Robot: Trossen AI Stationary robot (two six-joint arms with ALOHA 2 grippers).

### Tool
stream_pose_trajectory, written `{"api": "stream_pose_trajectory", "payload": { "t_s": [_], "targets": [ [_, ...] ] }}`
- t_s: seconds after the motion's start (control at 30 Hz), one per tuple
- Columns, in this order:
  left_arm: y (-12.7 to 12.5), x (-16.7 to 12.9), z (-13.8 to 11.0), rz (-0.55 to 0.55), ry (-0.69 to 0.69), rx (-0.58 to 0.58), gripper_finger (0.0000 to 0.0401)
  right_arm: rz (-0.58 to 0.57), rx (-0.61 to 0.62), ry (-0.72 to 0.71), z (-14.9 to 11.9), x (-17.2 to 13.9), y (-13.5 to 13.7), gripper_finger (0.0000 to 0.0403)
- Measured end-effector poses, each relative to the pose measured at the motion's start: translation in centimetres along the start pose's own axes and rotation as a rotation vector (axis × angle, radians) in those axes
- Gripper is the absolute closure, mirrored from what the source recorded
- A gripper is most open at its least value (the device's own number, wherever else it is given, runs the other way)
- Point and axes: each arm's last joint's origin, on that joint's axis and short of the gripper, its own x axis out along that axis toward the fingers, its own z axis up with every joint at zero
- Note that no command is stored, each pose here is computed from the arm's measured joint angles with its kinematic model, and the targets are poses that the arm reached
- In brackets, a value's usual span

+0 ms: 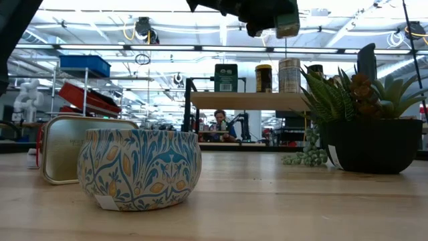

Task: Shelf spices
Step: Put the green seasoning bottle on the shelf

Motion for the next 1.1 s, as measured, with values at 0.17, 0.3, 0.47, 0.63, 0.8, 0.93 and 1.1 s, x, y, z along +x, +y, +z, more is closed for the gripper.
{"api": "stream_pose_trajectory", "payload": {
  "t_s": [0.17, 0.3, 0.47, 0.63, 0.8, 0.93, 1.1],
  "targets": [
    [-0.4, -0.7, 0.7, -0.004, -0.013, 0.002, 0.0202, -0.042, 0.029, -0.039, -1.7, 1.3, -0.9, 0.0119],
    [-0.7, -1.2, 1.2, -0.014, -0.020, 0.006, 0.0202, 0.028, 0.085, -0.146, -2.2, 1.7, -1.5, 0.0119],
    [-0.6, -1.3, 0.7, -0.011, 0.019, -0.008, 0.0202, 0.064, 0.103, -0.257, -2.6, 2.0, -2.5, 0.0121],
    [0.3, -1.5, 0.7, 0.138, 0.036, 0.016, 0.0202, 0.026, 0.091, -0.241, -3.0, 2.9, -3.3, 0.0128],
    [2.2, -1.4, 0.0, 0.247, 0.029, -0.034, 0.0202, 0.010, 0.096, -0.204, -3.4, 3.3, -3.6, 0.0131],
    [3.4, -0.1, -1.7, 0.288, 0.068, -0.098, 0.0202, 0.005, 0.105, -0.163, -3.8, 3.4, -3.5, 0.0131],
    [4.3, 1.2, -3.1, 0.371, 0.085, -0.137, 0.0202, -0.007, 0.113, -0.086, -4.8, 3.3, -3.5, 0.0131]
  ]
}}
